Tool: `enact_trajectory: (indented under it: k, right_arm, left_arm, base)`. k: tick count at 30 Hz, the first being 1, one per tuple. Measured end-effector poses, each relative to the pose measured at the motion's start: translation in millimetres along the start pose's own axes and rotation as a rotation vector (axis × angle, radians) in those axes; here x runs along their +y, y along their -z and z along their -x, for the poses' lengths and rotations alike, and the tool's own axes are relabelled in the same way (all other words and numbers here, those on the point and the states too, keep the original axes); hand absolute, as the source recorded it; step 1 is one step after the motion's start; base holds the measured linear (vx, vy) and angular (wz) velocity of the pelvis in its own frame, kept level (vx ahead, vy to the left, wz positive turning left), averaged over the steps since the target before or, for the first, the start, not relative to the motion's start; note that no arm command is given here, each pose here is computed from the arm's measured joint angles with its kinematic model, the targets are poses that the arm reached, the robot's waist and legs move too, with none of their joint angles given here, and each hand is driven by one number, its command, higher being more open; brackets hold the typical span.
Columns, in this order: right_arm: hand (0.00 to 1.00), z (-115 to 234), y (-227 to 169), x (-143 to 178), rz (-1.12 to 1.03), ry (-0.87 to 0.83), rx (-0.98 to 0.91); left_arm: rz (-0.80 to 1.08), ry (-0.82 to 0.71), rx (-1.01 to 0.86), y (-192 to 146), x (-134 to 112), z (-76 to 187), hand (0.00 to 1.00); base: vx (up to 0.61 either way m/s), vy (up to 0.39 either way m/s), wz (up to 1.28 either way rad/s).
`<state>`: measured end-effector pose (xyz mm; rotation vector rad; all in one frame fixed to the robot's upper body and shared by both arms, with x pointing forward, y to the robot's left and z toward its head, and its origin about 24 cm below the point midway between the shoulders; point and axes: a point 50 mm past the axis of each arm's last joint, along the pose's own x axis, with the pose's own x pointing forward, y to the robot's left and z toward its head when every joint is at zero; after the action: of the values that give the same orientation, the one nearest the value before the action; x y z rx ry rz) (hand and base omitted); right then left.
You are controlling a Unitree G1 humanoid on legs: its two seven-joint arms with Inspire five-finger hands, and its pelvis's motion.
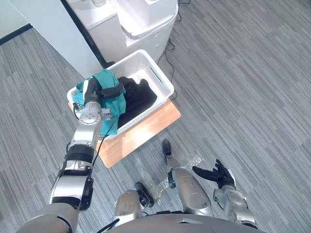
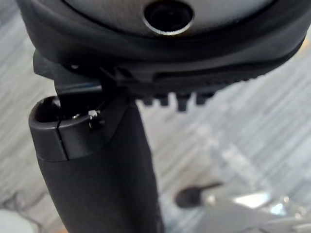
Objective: Tidy up the quilt and then pick up the clothes from the bed and put them into the laundry hamper
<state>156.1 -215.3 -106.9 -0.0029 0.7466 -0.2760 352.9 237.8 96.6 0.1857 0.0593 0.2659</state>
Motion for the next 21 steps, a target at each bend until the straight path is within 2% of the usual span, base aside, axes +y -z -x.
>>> enact_trajectory:
  k: [7,10,16,21]
  right_arm:
    - [1.00,3,6,2,0.005,-0.026,0.002]
    - [1.00,5,11,1,0.007,-0.027,0.009]
    - [1.00,8,35,-5,-0.026,-0.016,0.107]
    - [1.00,12,56,-19,0.001,0.014,0.201]
  left_arm:
    - [0.110,0.015,0.045,6,1,1,1.00]
    - [0.152,0.022,0.057,14,9,6,1.00]
    - [0.169,0.006,0.004,23,36,30,1.00]
    - [0.124,-0.031,0.049,32,73,42,1.00]
  base:
    - [0.01,0.054,0.01]
    - [-0.01,0.029,0.03]
    - [0.01,0.009,0.17]
    - [0.05,0.015,0.24]
